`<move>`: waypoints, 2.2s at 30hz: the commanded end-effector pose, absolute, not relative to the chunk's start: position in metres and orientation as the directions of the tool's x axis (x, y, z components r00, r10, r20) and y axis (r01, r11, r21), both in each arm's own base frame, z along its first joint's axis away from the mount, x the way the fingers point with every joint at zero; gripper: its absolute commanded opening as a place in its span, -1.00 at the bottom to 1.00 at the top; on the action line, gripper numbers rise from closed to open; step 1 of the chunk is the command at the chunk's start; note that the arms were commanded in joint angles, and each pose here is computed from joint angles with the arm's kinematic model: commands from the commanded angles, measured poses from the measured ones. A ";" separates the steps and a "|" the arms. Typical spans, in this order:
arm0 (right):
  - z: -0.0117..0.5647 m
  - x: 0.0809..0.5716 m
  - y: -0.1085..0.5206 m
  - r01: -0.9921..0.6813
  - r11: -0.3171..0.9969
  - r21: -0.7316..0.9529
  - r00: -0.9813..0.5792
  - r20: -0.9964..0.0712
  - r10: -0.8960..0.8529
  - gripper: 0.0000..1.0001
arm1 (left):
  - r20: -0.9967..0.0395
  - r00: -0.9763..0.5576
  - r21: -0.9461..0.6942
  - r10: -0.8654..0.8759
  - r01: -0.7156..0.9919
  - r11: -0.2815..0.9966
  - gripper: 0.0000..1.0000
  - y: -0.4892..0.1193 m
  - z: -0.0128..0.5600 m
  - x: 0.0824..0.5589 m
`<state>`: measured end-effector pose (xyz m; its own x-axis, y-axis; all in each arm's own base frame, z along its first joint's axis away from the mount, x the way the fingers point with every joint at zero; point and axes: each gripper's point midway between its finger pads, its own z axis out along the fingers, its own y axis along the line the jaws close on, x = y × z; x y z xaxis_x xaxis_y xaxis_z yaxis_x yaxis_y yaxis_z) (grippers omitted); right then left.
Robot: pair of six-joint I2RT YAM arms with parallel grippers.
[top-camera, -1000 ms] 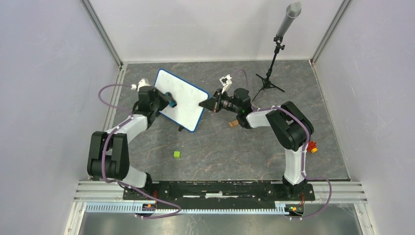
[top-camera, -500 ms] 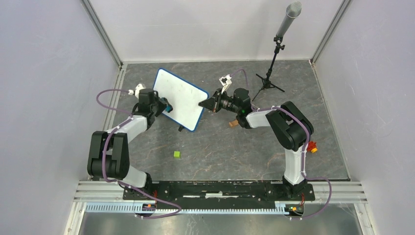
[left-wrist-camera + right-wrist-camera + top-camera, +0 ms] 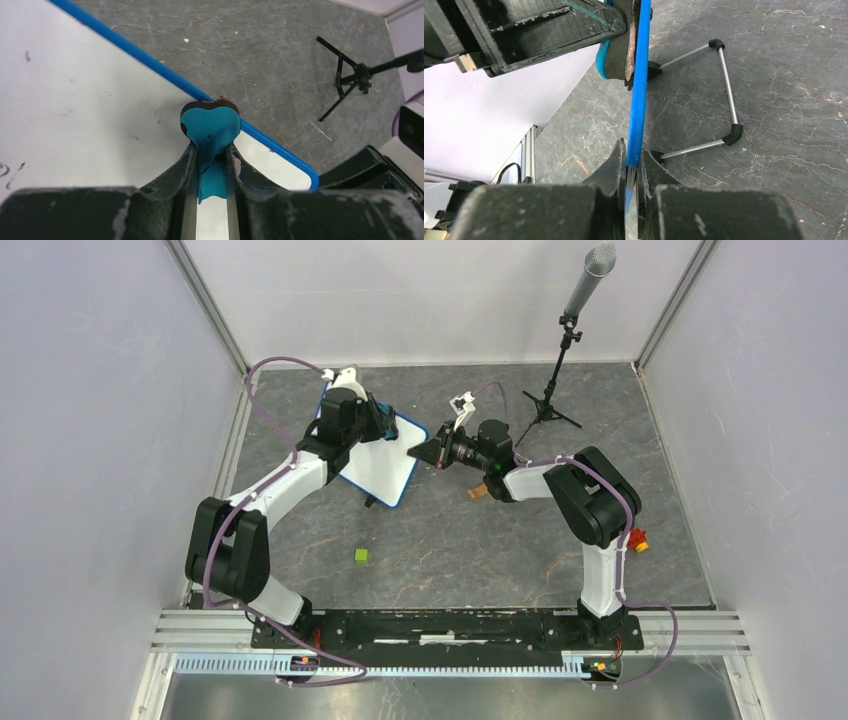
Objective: Erase the whiteboard
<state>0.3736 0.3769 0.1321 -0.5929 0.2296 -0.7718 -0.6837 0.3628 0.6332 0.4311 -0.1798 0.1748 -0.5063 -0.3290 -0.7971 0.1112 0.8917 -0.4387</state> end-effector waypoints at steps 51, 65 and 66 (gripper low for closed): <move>0.136 0.343 0.401 -0.794 0.234 0.561 -0.546 -0.827 0.131 -1.00 | -0.746 -0.368 -0.567 -0.555 -0.086 0.819 -0.54 -0.092 0.191 0.445; 0.136 0.343 0.401 -0.792 0.229 0.565 -0.550 -0.825 0.132 -0.99 | -0.489 -0.346 -0.654 -0.801 -0.462 0.599 -0.57 -0.008 0.061 0.417; 0.137 0.343 0.401 -0.791 0.229 0.567 -0.552 -0.823 0.133 -0.99 | -0.480 -0.351 -0.654 -0.804 -0.469 0.594 -0.58 -0.008 0.057 0.416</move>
<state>0.3679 0.3834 0.1396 -0.5468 0.2117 -0.8101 -0.7393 0.3321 0.5858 0.4189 -0.0115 0.0785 -0.3607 -0.7570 -0.5448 -0.4146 0.6534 -0.6334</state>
